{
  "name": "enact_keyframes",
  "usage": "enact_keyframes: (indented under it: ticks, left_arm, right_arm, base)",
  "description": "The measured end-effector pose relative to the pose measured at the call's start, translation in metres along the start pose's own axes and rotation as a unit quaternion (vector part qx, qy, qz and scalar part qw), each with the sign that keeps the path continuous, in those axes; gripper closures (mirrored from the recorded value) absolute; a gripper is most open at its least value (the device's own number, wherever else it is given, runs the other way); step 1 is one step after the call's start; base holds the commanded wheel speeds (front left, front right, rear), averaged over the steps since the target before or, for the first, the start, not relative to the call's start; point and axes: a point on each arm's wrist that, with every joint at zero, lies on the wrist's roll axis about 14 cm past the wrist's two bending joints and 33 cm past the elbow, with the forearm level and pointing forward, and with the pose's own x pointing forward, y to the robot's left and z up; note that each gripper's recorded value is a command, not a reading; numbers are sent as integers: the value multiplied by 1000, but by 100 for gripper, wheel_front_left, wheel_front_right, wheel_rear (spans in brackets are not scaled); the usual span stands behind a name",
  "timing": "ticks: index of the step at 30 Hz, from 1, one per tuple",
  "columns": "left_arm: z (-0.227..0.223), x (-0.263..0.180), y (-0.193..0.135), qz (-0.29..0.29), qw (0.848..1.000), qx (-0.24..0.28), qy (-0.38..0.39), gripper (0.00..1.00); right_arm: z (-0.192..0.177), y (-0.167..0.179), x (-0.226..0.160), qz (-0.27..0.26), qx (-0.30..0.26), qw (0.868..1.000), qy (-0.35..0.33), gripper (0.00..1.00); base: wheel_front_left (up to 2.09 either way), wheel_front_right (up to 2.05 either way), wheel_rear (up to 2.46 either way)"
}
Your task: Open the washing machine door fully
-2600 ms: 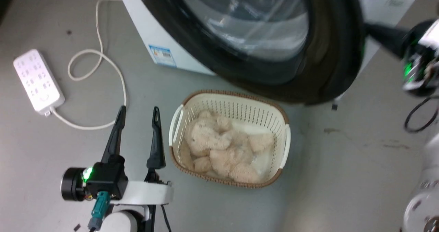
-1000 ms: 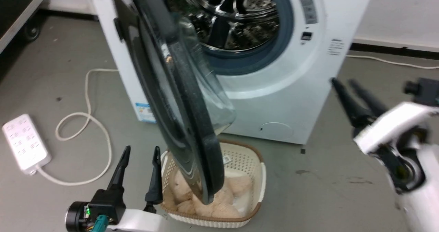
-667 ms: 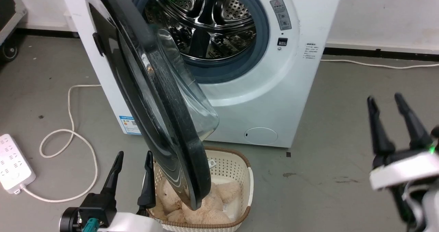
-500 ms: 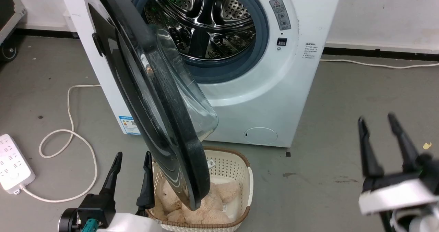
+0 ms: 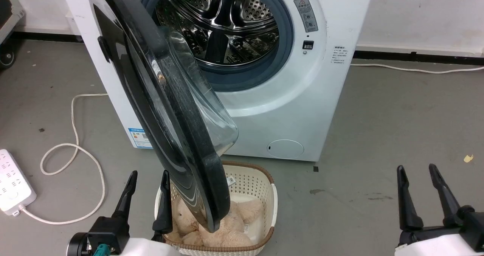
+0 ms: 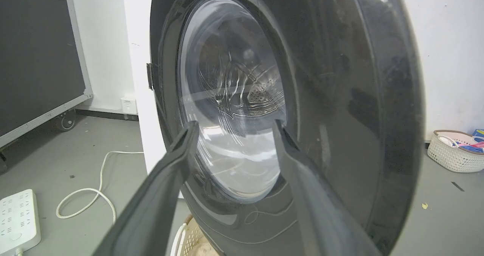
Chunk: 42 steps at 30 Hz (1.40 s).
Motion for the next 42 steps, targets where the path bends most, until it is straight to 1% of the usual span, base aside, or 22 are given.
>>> enact_keyframes:
  ticks: [5, 7, 10, 13, 16, 17, 19, 22, 24, 26, 30, 32, 36, 38, 40, 42]
  left_arm:
    - [-1, 0, 0, -1, 1000, 0, 2, 0]
    - [-1, 0, 0, 0, 1000, 3, 1, 100]
    - [9, 1, 0, -3, 1000, 20, -13, 100]
    - [29, 3, 5, 13, 999, 9, -45, 100]
    - [65, 8, 18, 39, 994, -3, -102, 100]
    - [82, 9, 23, 48, 990, -10, -129, 100]
    - [120, 11, 36, 73, 978, -49, -190, 100]
    - [174, 9, 38, 76, 956, -53, -277, 100]
    - [203, 6, 32, 64, 943, -54, -322, 100]
    - [221, 4, 22, 50, 934, -50, -350, 100]
    - [243, 4, -12, 0, 926, -44, -374, 100]
    - [248, 6, -35, -35, 927, -49, -370, 100]
    - [227, 12, -91, -120, 939, -54, -318, 100]
    - [198, 16, -117, -156, 949, -65, -265, 100]
    - [159, 17, -138, -183, 960, -76, -198, 100]
    - [114, 17, -151, -191, 971, -75, -124, 100]
  right_arm:
    - [-3, 4, 0, 5, 4, 1000, 3, 0]
    - [-4, 3, 0, 2, 9, 1000, 3, 0]
    - [-4, 0, 0, -2, 15, 1000, 3, 0]
    - [-6, 0, 0, -2, 17, 1000, 5, 0]
    - [-5, 2, 0, 0, 19, 1000, 5, 0]
    - [-5, 2, 0, 0, 19, 1000, 4, 0]
    - [-5, 3, 0, 2, 20, 1000, 4, 0]
    - [-5, 4, 0, 3, 22, 1000, 4, 0]
    - [-5, 4, -1, 3, 22, 1000, 4, 0]
    - [-4, 4, -1, 2, 24, 1000, 3, 0]
    - [-5, 4, -2, 2, 26, 1000, 3, 0]
    - [-5, 5, -2, 3, 27, 1000, 4, 0]
    - [-6, 4, -3, 1, 31, 999, 3, 0]
    - [-7, 4, -4, 0, 32, 999, 4, 0]
    - [-7, 3, -3, -1, 32, 999, 3, 0]
    - [-7, 1, -3, -4, 31, 999, 2, 0]
  base:
    - [0, 0, 0]
    - [0, 0, 0]
    - [0, 0, 0]
    - [0, 0, 0]
    - [0, 0, 0]
    - [0, 0, 0]
    - [0, 0, 0]
    - [0, 0, 0]
    - [0, 0, 0]
    - [0, 0, 0]
    - [0, 0, 0]
    - [0, 0, 0]
    - [0, 0, 0]
    - [0, 0, 0]
    - [0, 0, 0]
    - [0, 0, 0]
